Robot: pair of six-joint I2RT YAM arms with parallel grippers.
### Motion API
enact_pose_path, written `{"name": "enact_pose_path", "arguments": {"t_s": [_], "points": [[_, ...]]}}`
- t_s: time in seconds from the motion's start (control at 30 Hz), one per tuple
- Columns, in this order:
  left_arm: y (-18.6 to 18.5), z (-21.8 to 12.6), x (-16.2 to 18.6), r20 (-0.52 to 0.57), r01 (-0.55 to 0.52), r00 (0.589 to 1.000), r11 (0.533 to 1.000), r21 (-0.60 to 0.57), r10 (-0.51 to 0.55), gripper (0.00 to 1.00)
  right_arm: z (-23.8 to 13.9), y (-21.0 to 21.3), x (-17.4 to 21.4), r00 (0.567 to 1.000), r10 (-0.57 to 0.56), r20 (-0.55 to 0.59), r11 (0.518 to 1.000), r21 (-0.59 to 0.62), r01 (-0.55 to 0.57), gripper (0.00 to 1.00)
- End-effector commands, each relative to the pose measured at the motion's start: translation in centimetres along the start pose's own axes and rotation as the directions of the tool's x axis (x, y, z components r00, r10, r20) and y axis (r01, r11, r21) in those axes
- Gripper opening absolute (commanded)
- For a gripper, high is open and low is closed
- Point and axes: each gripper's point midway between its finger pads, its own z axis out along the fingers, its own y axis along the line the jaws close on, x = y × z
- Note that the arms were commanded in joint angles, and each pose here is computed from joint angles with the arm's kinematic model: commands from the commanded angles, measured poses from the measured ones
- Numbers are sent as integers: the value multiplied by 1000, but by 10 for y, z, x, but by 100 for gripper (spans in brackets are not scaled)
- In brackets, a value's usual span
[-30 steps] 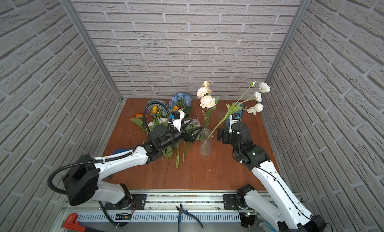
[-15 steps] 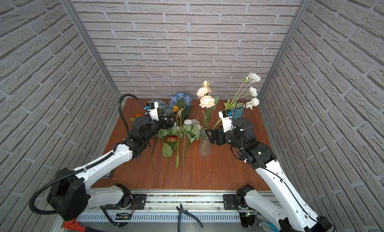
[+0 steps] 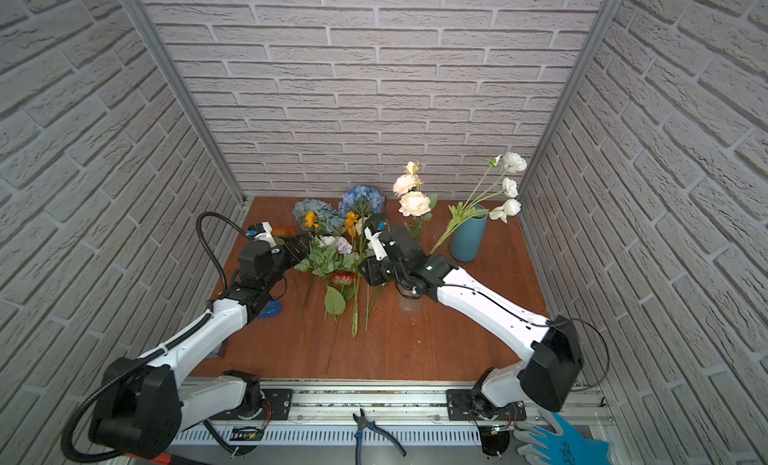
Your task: Arrange the flowers into the vase
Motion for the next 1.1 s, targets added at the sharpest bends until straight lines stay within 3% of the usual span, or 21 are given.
{"name": "enact_pose_path", "arguments": {"t_s": [0.0, 0.27, 0.5, 0.77, 0.93, 1.07], "points": [[-1, 0, -4, 8, 28, 1000, 999, 38, -29, 98, 31, 2, -21, 997, 53, 48, 997, 55, -55, 34], [35, -3, 3, -3, 38, 999, 999, -26, -38, 98, 104, -24, -34, 999, 28, 39, 971, 237, -37, 41], [49, 2, 10, -14, 84, 996, 996, -22, -85, 98, 142, -69, -51, 996, 2, 93, 894, 446, -43, 38], [49, 11, 15, -32, 106, 994, 994, 4, -105, 98, 177, -98, -65, 993, 51, 105, 874, 477, -96, 36], [50, 12, 16, -38, 97, 995, 995, 2, -97, 98, 177, -118, -71, 989, 52, 136, 840, 530, -117, 35], [49, 13, 14, -37, 94, 995, 996, 6, -94, 98, 182, -124, -75, 988, 55, 146, 842, 525, -124, 34]]}}
